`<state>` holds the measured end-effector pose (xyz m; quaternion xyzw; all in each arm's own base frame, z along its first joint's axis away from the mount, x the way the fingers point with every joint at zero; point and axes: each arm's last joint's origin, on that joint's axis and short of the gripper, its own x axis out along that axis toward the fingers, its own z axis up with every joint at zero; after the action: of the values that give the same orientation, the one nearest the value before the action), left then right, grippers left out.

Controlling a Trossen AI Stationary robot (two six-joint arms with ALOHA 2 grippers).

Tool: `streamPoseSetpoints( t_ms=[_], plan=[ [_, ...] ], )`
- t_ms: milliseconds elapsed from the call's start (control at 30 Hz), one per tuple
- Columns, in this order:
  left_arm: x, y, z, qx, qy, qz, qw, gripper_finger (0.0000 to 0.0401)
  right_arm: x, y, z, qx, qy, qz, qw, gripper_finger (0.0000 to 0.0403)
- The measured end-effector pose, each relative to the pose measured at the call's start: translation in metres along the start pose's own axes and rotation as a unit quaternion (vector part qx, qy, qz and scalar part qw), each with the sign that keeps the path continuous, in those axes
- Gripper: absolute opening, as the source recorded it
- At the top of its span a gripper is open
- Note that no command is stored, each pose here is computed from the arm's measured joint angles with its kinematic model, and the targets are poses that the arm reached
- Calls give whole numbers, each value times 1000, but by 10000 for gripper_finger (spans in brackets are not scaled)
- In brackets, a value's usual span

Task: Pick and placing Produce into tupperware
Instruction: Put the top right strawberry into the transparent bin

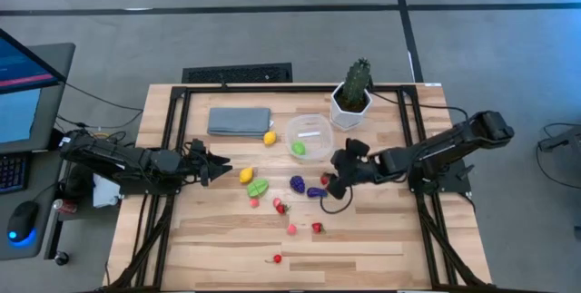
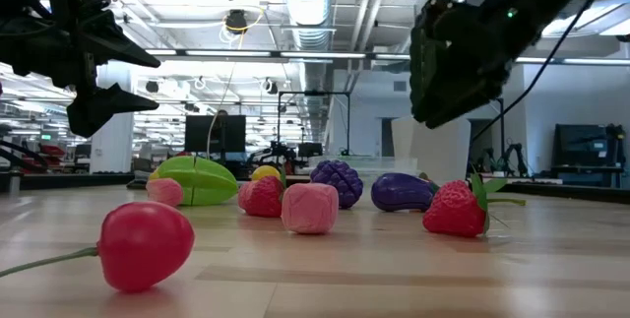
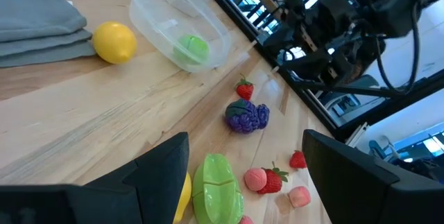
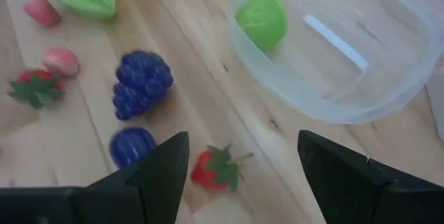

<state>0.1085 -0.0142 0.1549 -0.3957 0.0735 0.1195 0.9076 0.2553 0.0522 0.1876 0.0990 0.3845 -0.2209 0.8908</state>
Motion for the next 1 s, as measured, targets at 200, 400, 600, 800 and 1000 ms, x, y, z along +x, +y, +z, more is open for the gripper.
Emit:
streamPoseSetpoints(
  t_ms=[200,400,600,800,1000],
  plan=[
    [0,0,0,1,1,1,1000,272,9,5,-15,63,35,-32,997,291],
    [0,0,0,3,5,0,1000,272,16,8,-21,123,48,-42,990,291],
    [0,0,0,3,5,0,1000,272,16,9,-20,171,42,-34,984,291],
    [0,0,0,7,5,-1,1000,272,16,9,-20,222,53,-29,973,291],
    [0,0,0,7,4,0,1000,272,18,8,-18,242,58,-22,968,291]
  ],
)
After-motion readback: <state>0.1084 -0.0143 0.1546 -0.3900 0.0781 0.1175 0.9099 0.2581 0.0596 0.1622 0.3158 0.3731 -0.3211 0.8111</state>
